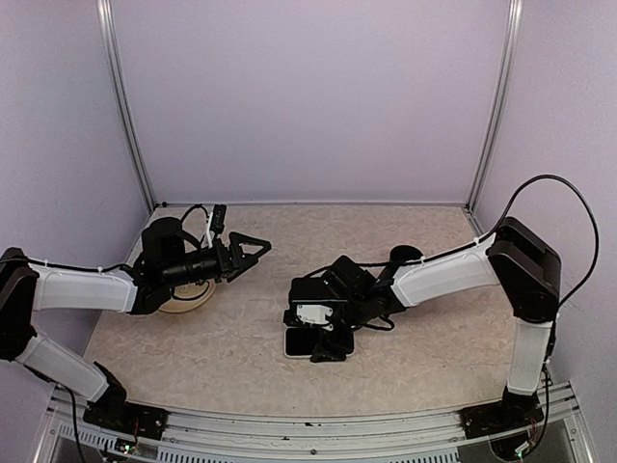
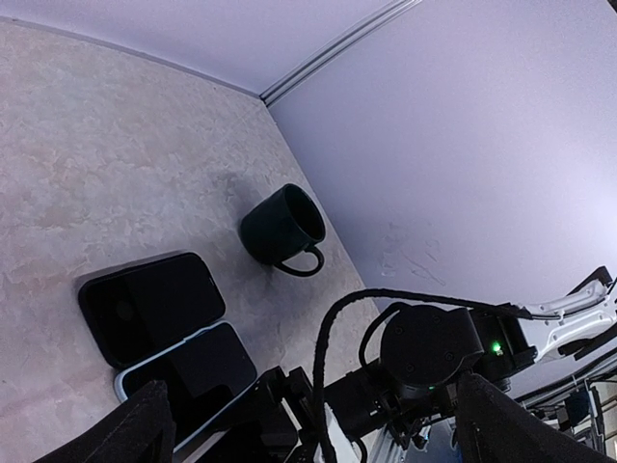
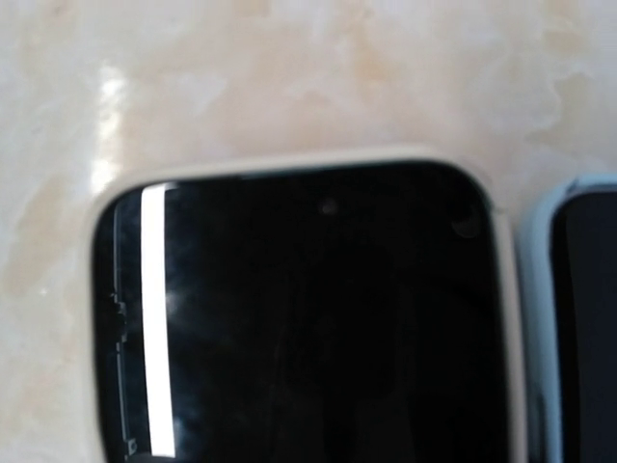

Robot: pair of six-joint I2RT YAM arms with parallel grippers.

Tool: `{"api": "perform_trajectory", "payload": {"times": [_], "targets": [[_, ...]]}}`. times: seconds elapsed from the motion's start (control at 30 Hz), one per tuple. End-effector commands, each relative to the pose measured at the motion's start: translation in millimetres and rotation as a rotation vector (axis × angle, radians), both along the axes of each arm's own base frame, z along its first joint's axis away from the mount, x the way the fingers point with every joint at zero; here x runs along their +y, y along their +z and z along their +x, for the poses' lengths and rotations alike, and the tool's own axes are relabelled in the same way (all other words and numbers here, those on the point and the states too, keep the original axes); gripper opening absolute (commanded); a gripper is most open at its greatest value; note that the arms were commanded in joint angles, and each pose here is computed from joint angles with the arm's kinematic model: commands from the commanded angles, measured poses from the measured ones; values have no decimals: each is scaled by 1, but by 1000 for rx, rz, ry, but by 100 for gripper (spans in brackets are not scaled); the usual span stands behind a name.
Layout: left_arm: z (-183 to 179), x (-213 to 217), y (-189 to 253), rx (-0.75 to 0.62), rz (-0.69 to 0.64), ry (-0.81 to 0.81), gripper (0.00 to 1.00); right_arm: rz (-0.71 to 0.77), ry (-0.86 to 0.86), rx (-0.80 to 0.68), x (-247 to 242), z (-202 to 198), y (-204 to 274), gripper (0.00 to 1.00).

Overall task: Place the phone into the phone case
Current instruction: Move the phone to the center of the board, then place the phone with the phone case at the center of the board.

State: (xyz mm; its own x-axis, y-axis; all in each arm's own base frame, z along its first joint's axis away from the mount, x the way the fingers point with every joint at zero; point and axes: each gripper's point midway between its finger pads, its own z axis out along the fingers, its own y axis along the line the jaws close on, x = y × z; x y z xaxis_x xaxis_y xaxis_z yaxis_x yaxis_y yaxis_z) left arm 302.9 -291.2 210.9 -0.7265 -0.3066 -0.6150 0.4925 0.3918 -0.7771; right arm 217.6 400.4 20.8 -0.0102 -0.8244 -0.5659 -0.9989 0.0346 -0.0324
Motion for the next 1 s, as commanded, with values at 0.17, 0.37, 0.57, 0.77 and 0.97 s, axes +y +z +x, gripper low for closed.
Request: {"api": "perform_trajectory", "payload": {"times": [0.17,0.37,0.57,0.77,0.97], "targets": [[2,5,-2,-9,-14,12,99,-17,-80,-42,-9,44,-8,73],[1,5,-2,-8,-16,11,99,-6,-64,-31,-6,43,-7,75],[1,6,1,-14,-18,13,99,-12,-19,-13,-11,27,-3,79],[2,4,-1,-5,-26,6,99,-71,-9,-10,-16,16,-12,95],[3,3,2,-7,-31,3,99,-88,-41,-24,-18,16,-7,100]]}}
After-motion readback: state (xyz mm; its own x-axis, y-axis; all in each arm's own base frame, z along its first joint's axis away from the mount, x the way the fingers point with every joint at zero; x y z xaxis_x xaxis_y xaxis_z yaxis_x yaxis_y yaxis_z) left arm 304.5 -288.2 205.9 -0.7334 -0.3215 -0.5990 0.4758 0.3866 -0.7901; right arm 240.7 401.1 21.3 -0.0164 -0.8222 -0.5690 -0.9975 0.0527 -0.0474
